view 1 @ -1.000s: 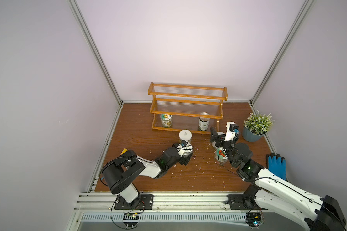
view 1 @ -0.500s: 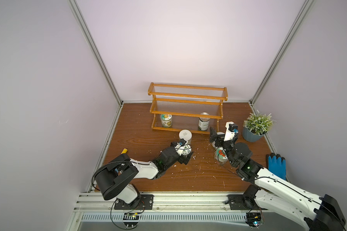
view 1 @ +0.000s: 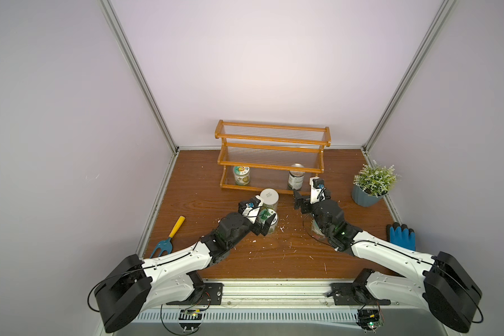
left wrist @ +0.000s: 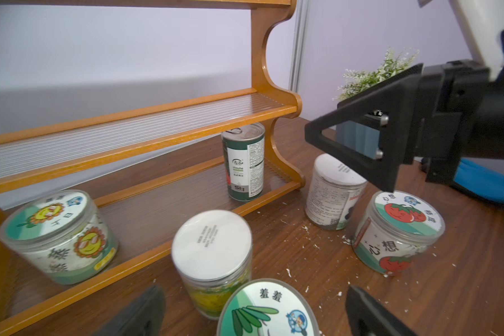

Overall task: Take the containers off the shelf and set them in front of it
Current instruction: 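Pick up a container from the shelf.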

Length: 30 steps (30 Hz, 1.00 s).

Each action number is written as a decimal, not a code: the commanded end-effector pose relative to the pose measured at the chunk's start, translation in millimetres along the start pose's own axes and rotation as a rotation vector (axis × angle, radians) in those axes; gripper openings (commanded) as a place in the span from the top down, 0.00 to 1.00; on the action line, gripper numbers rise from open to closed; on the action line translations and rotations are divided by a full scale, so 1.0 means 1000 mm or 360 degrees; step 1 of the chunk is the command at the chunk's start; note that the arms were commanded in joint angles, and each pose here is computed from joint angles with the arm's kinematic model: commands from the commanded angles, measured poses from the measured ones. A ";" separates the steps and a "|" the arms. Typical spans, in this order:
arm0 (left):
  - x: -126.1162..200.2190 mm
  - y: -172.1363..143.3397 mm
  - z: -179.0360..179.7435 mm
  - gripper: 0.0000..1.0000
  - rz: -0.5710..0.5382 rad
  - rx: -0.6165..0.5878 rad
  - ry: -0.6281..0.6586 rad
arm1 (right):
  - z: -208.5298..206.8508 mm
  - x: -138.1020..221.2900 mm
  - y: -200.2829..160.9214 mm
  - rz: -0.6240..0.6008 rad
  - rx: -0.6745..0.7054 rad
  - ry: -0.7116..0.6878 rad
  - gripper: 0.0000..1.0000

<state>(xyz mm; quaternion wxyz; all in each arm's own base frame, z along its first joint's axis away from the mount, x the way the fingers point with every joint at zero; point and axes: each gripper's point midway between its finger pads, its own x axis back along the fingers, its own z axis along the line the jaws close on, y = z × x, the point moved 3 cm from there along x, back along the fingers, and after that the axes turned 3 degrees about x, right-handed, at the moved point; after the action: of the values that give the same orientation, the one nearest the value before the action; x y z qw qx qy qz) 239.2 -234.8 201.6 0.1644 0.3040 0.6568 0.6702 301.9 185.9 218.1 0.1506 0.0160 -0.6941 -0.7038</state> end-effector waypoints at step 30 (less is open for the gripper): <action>-0.014 0.044 0.124 0.00 -0.0166 0.0343 0.0162 | 0.003 -0.083 -0.008 -0.0058 -0.0094 -0.0096 0.01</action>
<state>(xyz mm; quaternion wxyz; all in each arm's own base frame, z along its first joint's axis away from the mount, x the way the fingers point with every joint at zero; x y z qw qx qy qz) 334.1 -152.3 225.4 0.1115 0.2624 0.7430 0.6056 368.3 202.2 169.0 0.1403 -0.0323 -0.6955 -0.7040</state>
